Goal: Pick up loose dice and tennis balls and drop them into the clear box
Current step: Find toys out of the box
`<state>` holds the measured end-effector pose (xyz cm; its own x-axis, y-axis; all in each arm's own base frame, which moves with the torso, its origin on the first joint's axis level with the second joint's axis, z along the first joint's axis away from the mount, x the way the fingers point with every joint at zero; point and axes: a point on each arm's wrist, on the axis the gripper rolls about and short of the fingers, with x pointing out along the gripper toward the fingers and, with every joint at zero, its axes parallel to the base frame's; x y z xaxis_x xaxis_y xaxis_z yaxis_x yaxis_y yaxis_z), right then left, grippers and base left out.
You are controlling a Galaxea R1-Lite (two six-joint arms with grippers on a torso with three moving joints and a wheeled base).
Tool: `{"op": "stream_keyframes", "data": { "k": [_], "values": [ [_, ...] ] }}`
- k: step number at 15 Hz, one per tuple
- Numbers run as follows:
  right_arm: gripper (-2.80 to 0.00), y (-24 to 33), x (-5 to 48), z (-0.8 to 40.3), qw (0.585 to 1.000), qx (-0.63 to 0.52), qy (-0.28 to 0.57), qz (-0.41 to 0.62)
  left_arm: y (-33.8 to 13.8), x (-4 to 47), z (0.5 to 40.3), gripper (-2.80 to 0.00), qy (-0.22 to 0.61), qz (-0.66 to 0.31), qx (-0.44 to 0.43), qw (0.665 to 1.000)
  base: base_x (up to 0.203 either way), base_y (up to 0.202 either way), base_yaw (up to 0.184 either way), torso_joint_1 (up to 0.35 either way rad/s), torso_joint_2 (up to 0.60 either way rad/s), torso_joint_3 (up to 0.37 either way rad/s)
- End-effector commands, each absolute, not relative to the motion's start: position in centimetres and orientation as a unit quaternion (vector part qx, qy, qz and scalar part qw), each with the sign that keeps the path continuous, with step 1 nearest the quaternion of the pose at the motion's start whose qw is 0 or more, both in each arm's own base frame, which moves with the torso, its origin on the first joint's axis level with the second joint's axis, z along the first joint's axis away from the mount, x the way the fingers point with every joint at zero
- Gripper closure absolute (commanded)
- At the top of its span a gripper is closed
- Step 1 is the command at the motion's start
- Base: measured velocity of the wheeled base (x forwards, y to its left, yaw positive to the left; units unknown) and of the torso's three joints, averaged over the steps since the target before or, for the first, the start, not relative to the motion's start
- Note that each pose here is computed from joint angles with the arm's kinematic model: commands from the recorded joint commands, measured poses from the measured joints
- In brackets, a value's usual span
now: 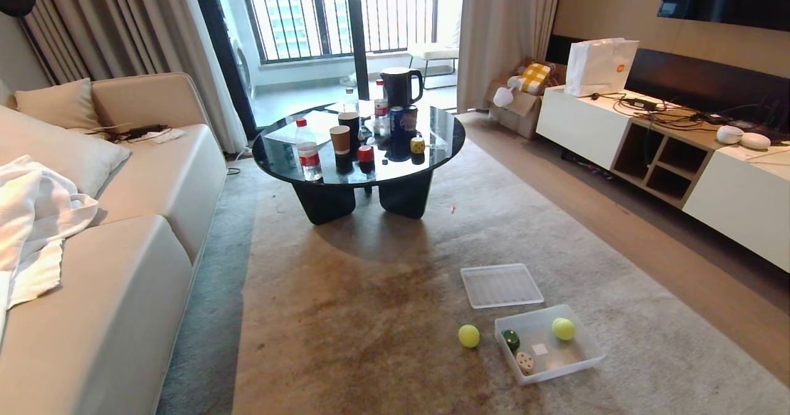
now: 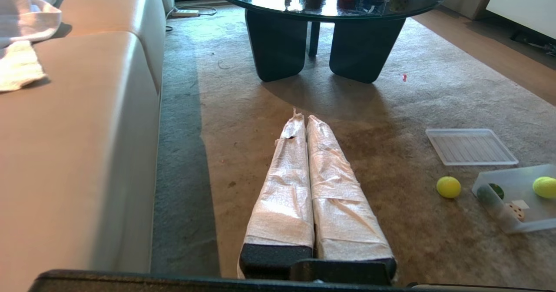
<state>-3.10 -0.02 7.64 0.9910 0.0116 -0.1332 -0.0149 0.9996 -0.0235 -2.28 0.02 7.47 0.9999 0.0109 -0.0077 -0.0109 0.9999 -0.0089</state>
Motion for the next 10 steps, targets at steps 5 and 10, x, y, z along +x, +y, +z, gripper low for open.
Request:
{"op": "stream_keyframes", "data": {
  "k": [5,10],
  "values": [
    [0.00,-0.02,-3.10,7.62,0.998,-0.012,0.067,0.007,0.02,-2.27,7.43,0.00,0.005,0.005,-0.005,1.000,0.184,0.000,0.001,0.002,0.00,0.004],
    [0.00,-0.02,-3.09,7.60,0.998,-0.012,0.068,0.007,0.02,-2.28,7.45,0.00,0.004,0.005,-0.005,1.000,0.086,0.000,0.002,0.002,0.00,0.001]
  ]
}}
